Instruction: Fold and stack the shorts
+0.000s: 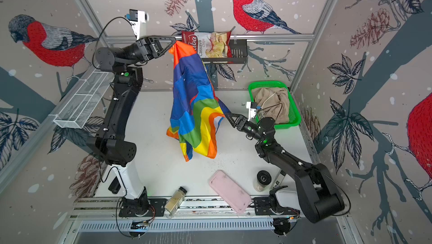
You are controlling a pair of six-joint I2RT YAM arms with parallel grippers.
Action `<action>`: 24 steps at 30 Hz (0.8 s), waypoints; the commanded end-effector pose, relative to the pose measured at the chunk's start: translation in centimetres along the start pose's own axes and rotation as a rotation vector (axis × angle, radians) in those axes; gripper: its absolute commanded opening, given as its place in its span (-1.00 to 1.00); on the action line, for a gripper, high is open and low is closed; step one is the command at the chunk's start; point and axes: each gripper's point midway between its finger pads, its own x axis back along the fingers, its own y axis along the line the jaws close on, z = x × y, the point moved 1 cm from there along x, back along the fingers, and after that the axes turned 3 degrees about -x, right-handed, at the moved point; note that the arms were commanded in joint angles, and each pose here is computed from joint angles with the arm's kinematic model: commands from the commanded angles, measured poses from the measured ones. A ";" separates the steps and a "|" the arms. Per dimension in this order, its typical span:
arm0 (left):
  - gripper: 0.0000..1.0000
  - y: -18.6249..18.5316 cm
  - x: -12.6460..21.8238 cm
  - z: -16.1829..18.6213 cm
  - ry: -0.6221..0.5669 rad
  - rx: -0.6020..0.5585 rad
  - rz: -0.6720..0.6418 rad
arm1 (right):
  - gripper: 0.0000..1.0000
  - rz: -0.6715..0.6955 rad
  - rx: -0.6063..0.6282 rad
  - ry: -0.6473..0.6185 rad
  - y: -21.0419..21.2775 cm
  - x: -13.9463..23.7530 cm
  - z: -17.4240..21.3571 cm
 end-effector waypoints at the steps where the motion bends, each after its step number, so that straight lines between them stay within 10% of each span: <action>1: -1.00 -1.3 0.1 -0.6 -0.014 -0.047 0.015 | 0.54 -0.132 0.003 0.015 2.1 -1.1 -1.1; 24: -1.00 -2.8 0.7 -1.5 -0.024 -0.073 0.024 | 0.82 -0.079 -0.127 0.065 -0.3 0.3 5.4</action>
